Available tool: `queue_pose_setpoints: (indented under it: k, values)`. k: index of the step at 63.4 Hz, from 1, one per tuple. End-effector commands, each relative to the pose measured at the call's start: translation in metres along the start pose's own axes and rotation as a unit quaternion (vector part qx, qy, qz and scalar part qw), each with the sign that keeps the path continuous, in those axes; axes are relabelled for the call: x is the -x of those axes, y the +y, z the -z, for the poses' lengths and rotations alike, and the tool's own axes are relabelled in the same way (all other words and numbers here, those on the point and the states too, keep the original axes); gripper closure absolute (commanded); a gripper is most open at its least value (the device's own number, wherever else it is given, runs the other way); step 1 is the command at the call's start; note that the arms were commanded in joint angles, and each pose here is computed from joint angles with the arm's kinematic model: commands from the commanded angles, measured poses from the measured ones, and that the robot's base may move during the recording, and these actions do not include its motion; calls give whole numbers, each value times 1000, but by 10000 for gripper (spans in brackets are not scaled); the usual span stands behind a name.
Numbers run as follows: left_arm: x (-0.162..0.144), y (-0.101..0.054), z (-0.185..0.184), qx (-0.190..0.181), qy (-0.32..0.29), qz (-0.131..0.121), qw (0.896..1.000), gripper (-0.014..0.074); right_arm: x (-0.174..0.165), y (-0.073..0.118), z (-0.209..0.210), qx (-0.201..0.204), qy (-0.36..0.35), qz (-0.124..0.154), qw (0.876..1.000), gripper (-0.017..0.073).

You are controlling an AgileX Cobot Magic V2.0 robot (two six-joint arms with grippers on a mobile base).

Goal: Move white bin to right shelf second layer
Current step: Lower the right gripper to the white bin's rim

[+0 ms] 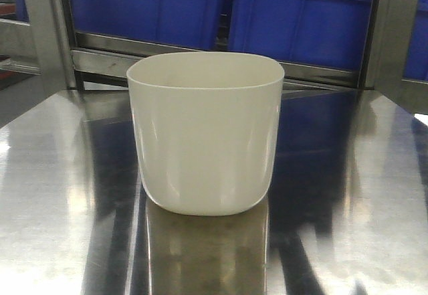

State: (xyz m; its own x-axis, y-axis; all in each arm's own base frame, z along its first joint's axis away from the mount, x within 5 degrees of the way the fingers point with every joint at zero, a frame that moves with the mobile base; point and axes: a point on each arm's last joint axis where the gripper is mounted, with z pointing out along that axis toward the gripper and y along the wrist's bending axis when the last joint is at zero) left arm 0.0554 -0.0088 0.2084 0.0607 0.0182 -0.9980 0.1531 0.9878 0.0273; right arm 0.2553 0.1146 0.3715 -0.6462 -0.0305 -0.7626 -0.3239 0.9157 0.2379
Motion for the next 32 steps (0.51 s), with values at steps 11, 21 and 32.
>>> queue_pose_setpoints:
  k: [11,21,32]
  values:
    - [-2,0,0,1,-35,7,999,509,-2,23,-30,24,99,17,995,504]
    - [-2,0,0,1,-35,7,999,509,-7,23,-35,24,123,17,992,504]
    - [-2,0,0,1,-35,7,999,509,-6,24,-36,25,115,17,993,504]
